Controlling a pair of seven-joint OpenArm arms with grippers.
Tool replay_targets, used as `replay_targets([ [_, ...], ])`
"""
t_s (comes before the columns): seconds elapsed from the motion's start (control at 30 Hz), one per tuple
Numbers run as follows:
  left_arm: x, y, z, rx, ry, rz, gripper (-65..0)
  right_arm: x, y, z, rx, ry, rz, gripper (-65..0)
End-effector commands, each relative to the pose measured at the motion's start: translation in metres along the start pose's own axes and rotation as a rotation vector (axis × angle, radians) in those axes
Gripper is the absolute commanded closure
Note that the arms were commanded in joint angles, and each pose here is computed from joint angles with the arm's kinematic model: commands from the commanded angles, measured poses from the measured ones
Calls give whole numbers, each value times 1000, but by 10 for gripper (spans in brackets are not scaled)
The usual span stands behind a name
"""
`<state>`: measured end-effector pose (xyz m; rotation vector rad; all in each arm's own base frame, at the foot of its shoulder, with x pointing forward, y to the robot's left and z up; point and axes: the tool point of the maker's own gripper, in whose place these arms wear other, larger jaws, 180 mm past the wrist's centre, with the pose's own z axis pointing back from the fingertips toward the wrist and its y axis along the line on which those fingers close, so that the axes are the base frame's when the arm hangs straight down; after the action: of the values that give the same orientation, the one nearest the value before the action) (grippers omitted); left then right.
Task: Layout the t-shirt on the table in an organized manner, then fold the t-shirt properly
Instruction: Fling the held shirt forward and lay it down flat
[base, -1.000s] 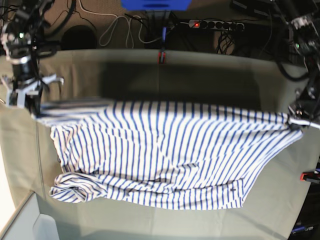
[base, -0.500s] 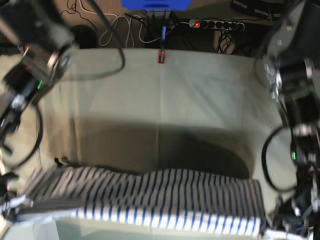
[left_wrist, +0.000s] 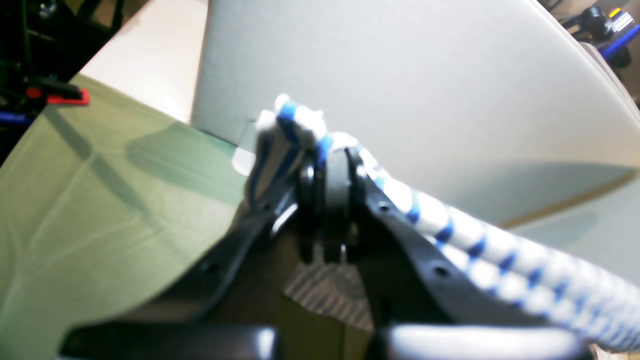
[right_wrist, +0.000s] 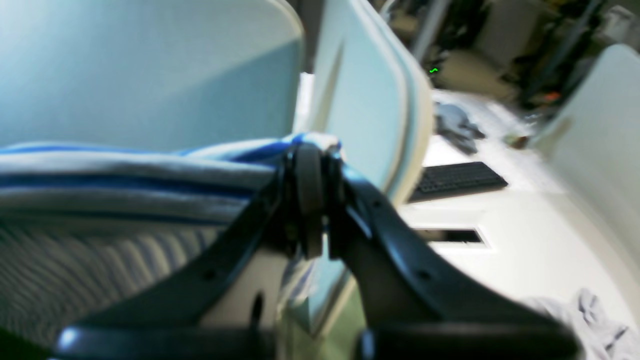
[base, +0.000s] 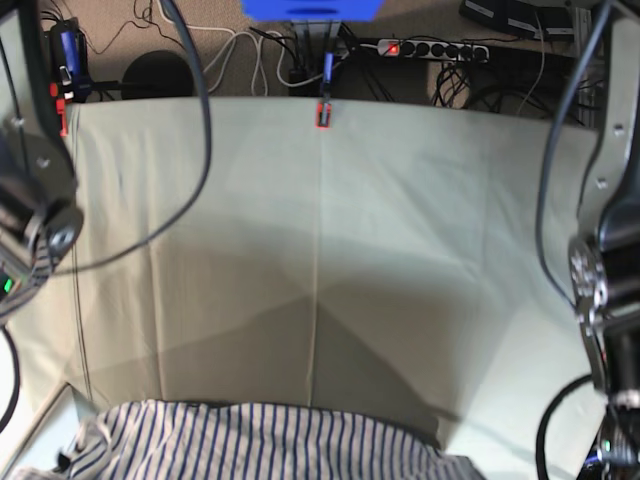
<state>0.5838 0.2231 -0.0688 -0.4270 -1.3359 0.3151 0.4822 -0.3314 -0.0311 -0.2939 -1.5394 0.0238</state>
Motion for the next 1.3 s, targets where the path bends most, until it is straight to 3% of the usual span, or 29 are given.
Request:
replay_targets([
  [0.0,35,0,17,-24,-94,-15,-2,14,-4,10,-21,-54,16,0],
  [0.13,-6,16,44,-73,-33,0,-1,-33,21,46,0,-9,89,0],
  [0.3,-68,45,86,-105,43,60,-1,-103,36,110,36,45,27,0],
  [0.57,-201,130,187,56,221,265,-1,-200,26,207,29,187,-103,0],
  [0.67,-224,153,226,130,233,317,-1,-218,25,235,42,223,-121,0],
  [0.9,-256,185,272,256,257,385,-1,-244,35,277,70,298,-189,0],
  [1.07,-272,197,281,296,287,414,-1,-261,54,293,151,351,-204,0],
  [1.27,-284,205,294,327,316,432,-1,-271,67,308,181,384,-236,0],
])
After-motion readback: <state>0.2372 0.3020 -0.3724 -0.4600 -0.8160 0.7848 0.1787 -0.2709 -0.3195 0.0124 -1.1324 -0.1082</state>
